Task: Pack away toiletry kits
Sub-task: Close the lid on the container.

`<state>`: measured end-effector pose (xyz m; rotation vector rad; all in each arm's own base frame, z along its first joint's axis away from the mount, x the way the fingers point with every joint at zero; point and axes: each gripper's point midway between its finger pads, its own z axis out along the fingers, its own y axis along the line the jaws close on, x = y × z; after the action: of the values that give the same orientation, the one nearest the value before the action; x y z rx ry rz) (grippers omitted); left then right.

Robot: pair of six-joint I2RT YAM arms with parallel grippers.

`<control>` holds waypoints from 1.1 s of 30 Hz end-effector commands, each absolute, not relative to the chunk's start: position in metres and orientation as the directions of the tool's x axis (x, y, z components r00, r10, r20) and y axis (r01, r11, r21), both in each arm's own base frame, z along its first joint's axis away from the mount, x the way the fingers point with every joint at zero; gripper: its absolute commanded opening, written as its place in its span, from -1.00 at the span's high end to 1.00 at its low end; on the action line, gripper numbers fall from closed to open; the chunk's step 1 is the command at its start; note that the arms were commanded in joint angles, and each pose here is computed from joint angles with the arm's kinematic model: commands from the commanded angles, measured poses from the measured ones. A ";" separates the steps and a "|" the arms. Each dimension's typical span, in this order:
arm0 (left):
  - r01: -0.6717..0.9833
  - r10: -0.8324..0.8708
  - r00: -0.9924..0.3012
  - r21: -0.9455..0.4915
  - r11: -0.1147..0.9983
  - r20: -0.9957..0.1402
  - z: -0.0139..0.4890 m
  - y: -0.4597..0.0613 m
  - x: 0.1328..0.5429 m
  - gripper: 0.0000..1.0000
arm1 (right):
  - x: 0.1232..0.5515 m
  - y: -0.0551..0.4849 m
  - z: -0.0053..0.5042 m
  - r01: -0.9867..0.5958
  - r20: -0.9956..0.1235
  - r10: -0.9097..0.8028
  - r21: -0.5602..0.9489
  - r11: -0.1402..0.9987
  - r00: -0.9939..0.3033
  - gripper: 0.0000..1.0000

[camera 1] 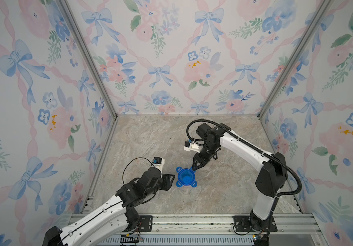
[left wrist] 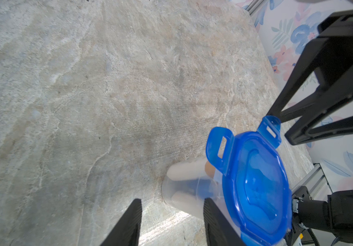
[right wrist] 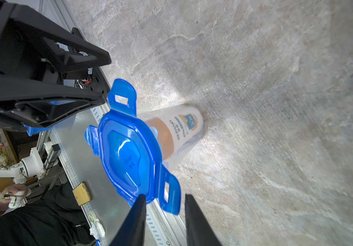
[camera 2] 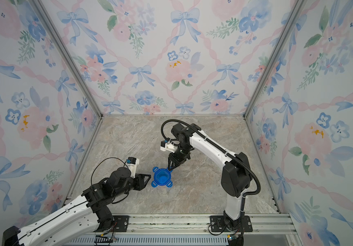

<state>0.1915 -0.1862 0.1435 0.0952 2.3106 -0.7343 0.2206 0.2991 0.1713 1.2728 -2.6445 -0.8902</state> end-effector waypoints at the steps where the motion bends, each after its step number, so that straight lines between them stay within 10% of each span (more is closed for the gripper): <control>1: 0.281 -0.126 -0.745 -0.480 0.831 -0.655 0.149 -0.187 0.192 0.00 | 0.225 0.301 0.184 -0.699 -0.224 -0.718 0.535 0.475 -0.659 0.34; 33: 0.385 -0.020 -0.777 -0.499 0.776 -0.630 0.147 -0.213 0.167 0.08 | 0.227 0.312 0.178 -0.617 -0.187 -0.687 0.640 0.457 -0.703 0.86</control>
<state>0.1659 -0.2105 0.1372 0.2432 2.3676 -0.8282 0.2285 0.3062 0.1705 1.2217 -2.6368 -0.9822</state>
